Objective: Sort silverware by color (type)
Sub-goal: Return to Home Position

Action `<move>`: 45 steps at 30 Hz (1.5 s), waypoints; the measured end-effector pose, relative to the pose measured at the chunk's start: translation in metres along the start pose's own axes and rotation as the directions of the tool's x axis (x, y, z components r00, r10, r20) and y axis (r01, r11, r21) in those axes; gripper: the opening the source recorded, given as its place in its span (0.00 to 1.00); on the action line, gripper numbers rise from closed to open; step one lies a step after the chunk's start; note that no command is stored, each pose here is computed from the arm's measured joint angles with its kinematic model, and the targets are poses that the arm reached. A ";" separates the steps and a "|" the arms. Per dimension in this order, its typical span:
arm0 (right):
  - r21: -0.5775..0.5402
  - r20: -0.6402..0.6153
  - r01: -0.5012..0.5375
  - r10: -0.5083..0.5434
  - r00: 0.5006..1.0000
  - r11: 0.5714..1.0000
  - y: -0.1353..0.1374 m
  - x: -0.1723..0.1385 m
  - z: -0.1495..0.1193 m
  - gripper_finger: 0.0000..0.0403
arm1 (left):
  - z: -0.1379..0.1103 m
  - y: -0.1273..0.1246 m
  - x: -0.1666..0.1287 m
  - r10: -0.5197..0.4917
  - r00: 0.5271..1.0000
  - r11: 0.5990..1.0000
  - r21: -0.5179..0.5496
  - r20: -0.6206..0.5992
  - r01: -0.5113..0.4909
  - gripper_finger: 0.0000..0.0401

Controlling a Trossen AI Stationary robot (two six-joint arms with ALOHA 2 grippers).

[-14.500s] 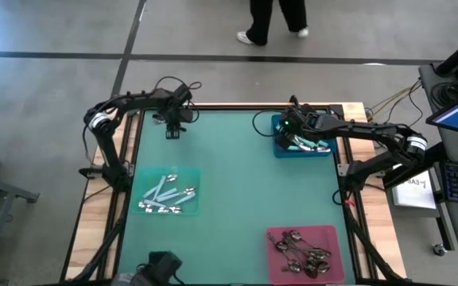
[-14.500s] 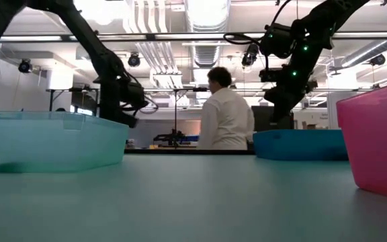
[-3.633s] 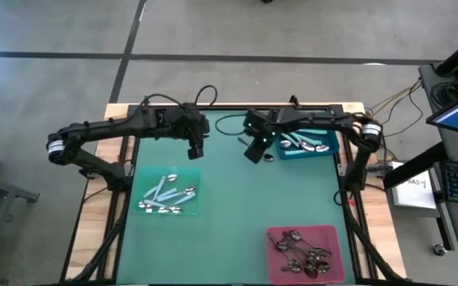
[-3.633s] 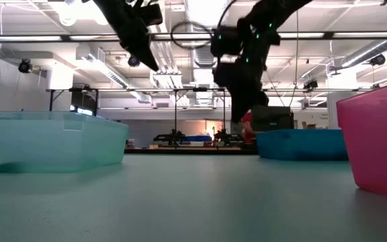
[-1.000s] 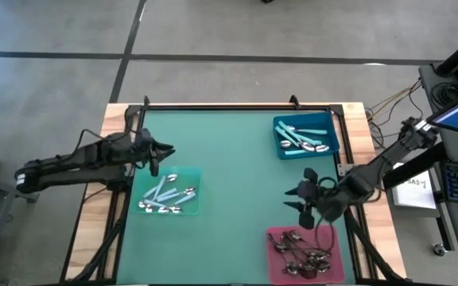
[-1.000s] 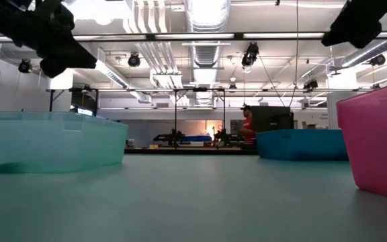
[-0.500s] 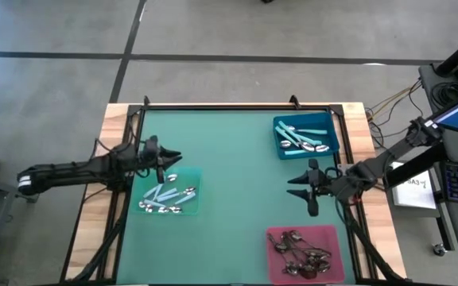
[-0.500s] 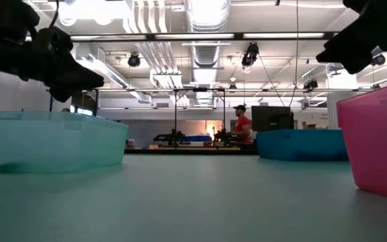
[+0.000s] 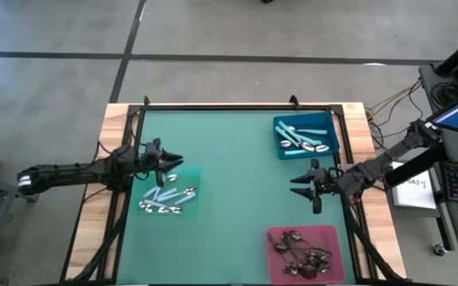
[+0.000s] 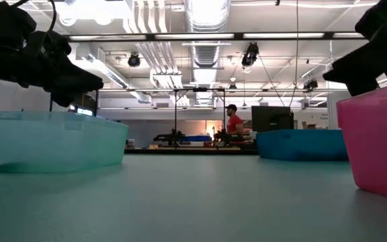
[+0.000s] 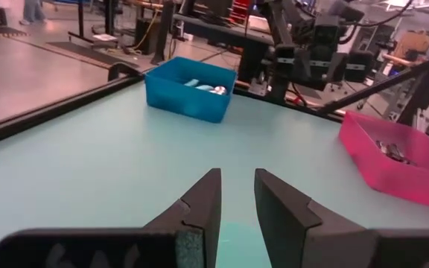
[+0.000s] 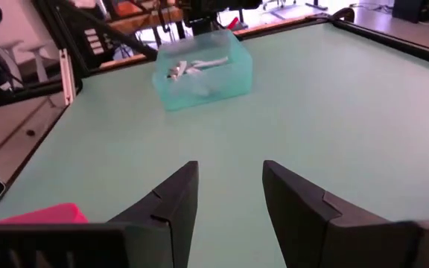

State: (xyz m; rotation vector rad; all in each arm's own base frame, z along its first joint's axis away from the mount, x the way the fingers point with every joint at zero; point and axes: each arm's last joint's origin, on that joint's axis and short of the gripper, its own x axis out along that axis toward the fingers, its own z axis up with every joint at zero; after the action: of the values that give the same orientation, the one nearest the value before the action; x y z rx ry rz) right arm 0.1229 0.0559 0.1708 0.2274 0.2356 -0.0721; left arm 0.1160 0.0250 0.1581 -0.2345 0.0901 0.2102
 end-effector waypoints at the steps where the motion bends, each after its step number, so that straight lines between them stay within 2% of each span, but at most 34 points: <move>1: 0.006 0.008 -0.003 0.003 1.000 1.000 -0.001 0.000 -0.003 0.35 | 0.000 0.000 0.000 -0.001 1.000 1.000 0.000 -0.003 0.001 0.16; 8: 0.041 0.051 -0.021 0.019 0.998 0.999 -0.009 0.000 -0.023 0.35 | -0.003 0.001 0.002 0.005 1.000 0.999 0.033 -0.030 -0.004 0.16; 13: 0.059 0.058 -0.021 0.017 0.998 0.998 -0.009 0.000 -0.023 0.36 | -0.006 0.001 0.004 0.013 0.998 1.000 0.022 -0.062 -0.011 0.16; 19: 0.050 0.078 0.053 -0.057 0.995 0.997 -0.012 -0.001 -0.022 0.37 | -0.010 0.002 0.006 0.021 0.995 1.000 0.022 -0.101 -0.019 0.16; 35: 0.044 0.069 0.056 -0.058 0.996 0.998 -0.012 -0.001 -0.023 0.35 | -0.016 0.003 0.008 0.033 0.986 0.999 0.022 -0.163 -0.030 0.16; 40: 0.094 0.136 0.022 -0.035 0.990 0.995 -0.014 -0.007 -0.015 0.36 | -0.007 0.001 0.003 0.017 0.997 1.000 0.022 -0.072 -0.015 0.16; 45: 0.177 0.256 -0.043 -0.003 0.967 0.983 -0.016 -0.019 -0.001 0.34 | 0.005 -0.001 -0.006 -0.011 0.998 1.000 0.024 0.064 0.009 0.16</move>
State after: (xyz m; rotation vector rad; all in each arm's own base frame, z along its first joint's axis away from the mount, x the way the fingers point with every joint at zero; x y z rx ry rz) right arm 0.1029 0.0416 0.1705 0.3991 -0.0317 -0.1022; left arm 0.1110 0.0239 0.1641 -0.2048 0.0274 0.2066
